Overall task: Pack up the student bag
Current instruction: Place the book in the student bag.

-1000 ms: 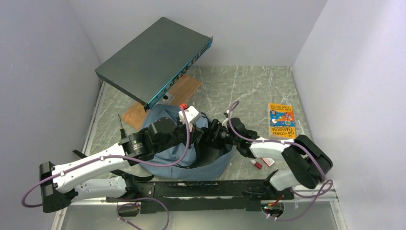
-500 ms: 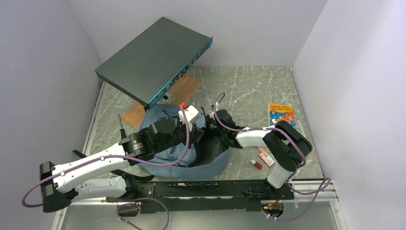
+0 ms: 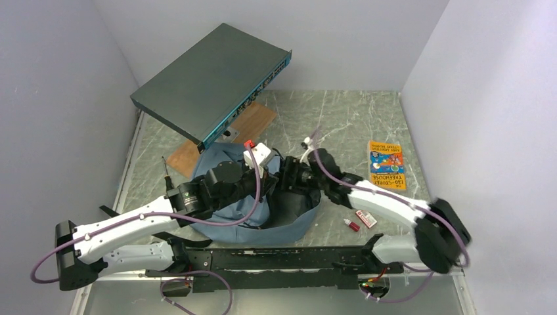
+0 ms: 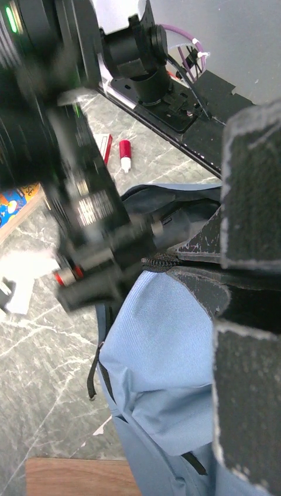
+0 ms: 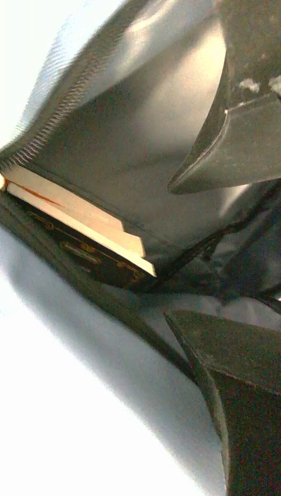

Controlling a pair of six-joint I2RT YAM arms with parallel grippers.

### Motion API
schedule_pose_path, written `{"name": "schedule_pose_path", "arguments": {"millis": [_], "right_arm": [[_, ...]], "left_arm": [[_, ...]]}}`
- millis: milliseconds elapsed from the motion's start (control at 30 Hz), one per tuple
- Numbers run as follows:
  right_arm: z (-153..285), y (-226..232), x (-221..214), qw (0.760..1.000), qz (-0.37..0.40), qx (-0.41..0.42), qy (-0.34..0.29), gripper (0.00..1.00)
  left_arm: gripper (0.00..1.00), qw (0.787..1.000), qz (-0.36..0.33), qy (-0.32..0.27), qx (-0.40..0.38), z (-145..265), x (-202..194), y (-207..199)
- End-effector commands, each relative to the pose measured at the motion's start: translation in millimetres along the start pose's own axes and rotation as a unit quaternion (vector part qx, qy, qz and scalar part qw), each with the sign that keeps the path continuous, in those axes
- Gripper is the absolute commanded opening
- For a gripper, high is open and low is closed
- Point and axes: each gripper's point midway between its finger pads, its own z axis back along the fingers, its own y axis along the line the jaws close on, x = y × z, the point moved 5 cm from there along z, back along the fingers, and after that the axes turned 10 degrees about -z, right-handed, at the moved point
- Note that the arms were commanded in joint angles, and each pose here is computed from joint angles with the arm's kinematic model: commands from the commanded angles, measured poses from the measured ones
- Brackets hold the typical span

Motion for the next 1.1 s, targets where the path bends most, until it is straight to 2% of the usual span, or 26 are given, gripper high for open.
{"name": "schedule_pose_path", "arguments": {"millis": [0, 200, 433, 633, 700, 900, 1000, 1067], "right_arm": [[64.9, -14.7, -1.8, 0.993, 0.073, -0.077, -0.045, 0.77], [127.5, -13.2, 6.2, 0.98, 0.099, -0.135, -0.106, 0.81], [181.7, -33.1, 38.7, 0.947, 0.075, -0.225, -0.218, 0.87], [225.0, -90.2, 100.7, 0.882, -0.034, -0.313, -0.351, 0.96], [233.2, -114.0, 121.8, 0.858, -0.096, -0.329, -0.383, 0.97], [259.7, -188.2, 165.3, 0.8, -0.225, -0.316, -0.457, 0.94], [276.4, -217.1, 172.6, 0.766, -0.246, -0.342, -0.486, 0.94], [284.4, -230.8, 175.9, 0.754, -0.256, -0.357, -0.489, 0.94]], "left_arm": [[0.0, 1.0, 0.018, -0.011, 0.018, -7.0, 3.5, 1.6], [0.0, 0.999, 0.028, 0.021, 0.009, -18.6, -9.7, 0.7], [0.0, 0.997, 0.036, 0.068, 0.0, -22.8, -28.1, 1.6], [0.0, 0.993, 0.041, 0.101, -0.046, -29.0, -38.5, -10.5], [0.0, 0.99, 0.043, 0.116, -0.068, -31.7, -42.4, -16.8], [0.0, 0.978, 0.045, 0.157, -0.132, -31.2, -52.0, -33.3], [0.0, 0.975, 0.048, 0.158, -0.148, -26.9, -54.4, -36.9], [0.0, 0.973, 0.047, 0.162, -0.156, -25.4, -55.8, -38.5]]}}
